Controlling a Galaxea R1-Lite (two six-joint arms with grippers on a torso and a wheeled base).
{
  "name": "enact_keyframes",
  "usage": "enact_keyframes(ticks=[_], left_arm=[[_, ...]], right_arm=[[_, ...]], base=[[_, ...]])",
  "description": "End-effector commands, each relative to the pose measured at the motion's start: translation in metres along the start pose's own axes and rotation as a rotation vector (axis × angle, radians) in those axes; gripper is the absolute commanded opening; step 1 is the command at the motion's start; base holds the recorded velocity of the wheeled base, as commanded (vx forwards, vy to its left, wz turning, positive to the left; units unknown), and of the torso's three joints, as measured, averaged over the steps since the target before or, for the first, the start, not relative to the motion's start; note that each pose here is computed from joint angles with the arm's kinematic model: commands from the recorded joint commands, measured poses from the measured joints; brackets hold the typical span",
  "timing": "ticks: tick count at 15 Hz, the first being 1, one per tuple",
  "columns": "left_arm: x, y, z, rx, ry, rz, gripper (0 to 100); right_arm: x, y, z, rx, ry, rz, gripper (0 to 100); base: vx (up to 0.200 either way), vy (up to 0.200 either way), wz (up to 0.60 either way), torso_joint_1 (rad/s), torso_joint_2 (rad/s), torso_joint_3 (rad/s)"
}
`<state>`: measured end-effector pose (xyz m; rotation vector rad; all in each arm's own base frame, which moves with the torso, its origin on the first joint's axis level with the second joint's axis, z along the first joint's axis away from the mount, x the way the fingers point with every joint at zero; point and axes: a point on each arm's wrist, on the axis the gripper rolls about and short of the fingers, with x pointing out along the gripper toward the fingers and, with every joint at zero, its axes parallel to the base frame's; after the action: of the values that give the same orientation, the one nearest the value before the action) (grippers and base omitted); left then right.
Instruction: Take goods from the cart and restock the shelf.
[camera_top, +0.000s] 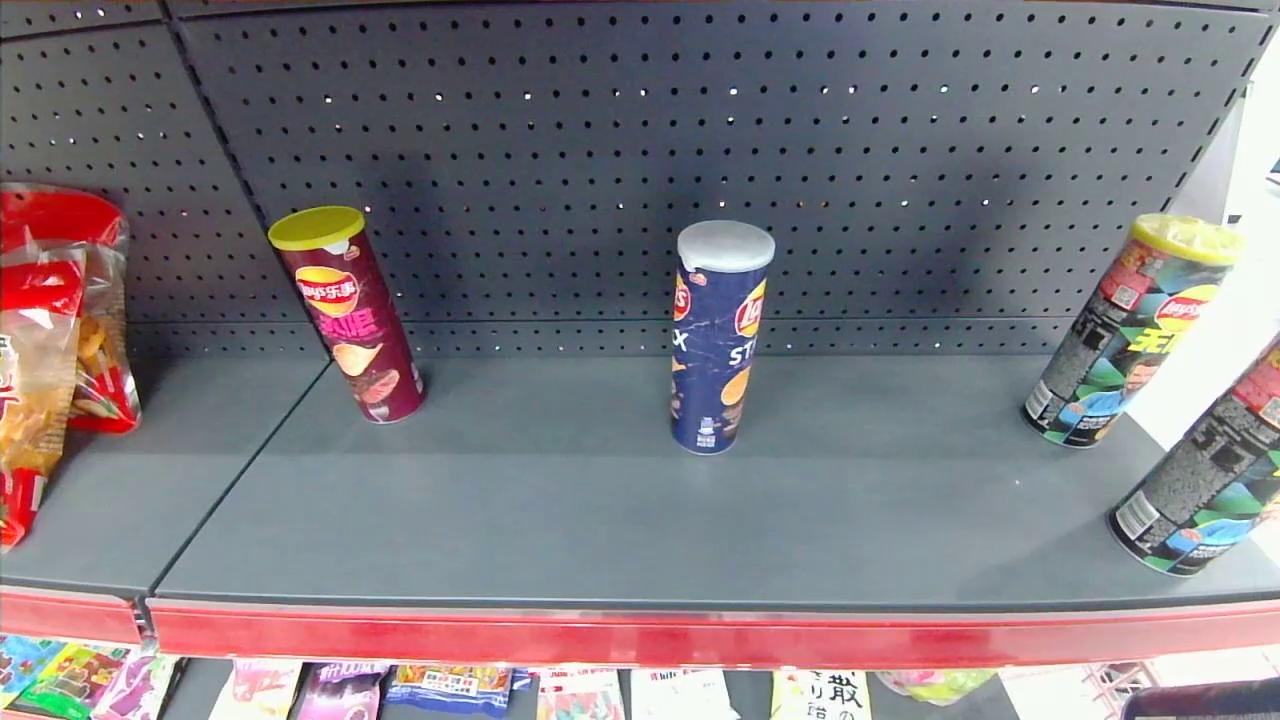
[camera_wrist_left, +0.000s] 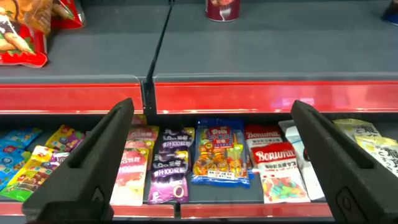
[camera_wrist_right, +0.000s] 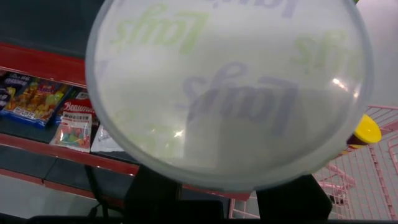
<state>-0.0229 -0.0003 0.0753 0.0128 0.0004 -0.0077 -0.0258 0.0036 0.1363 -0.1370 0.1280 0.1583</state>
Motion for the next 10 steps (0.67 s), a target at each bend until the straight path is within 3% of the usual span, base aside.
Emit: enact_keyframes(ticks=[1, 4, 5, 6, 7, 8, 9, 10], left_arm=[[0.000, 0.000, 0.000, 0.003, 0.001, 0.000, 100], [0.002, 0.000, 0.000, 0.002, 0.022, -0.022, 100], [0.000, -0.002, 0.001, 0.018, -0.002, -0.095, 100], [-0.004, -0.003, 0.016, 0.045, -0.065, -0.133, 100], [-0.004, -0.002, 0.075, 0.016, -0.102, -0.207, 100], [0.008, -0.003, 0.131, -0.054, -0.099, -0.279, 100], [0.020, -0.004, 0.169, -0.073, -0.107, -0.381, 100], [0.037, -0.007, 0.181, -0.039, -0.073, -0.498, 100]], right_arm=[[0.000, 0.000, 0.000, 0.000, 0.000, -0.001, 0], [0.000, 0.000, -0.001, -0.001, -0.002, -0.006, 0], [-0.001, 0.000, -0.001, -0.001, -0.007, -0.012, 0], [0.000, 0.000, -0.001, 0.000, -0.003, -0.014, 0], [0.001, 0.000, 0.000, 0.001, 0.006, -0.019, 0], [0.003, 0.000, 0.000, 0.004, 0.023, -0.022, 0], [0.004, -0.001, 0.000, 0.006, 0.033, -0.029, 0], [0.006, -0.002, 0.002, 0.007, 0.045, -0.035, 0]], base=[[0.000, 0.000, 0.00, 0.000, 0.00, 0.000], [0.000, 0.000, 0.00, 0.000, 0.00, 0.000], [0.000, 0.000, 0.00, 0.000, 0.00, 0.000], [0.000, 0.000, 0.00, 0.000, 0.00, 0.000], [0.000, 0.000, 0.00, 0.000, 0.00, 0.000], [0.000, 0.000, 0.00, 0.000, 0.00, 0.000], [0.000, 0.000, 0.00, 0.000, 0.00, 0.000], [0.000, 0.000, 0.00, 0.000, 0.00, 0.000]])
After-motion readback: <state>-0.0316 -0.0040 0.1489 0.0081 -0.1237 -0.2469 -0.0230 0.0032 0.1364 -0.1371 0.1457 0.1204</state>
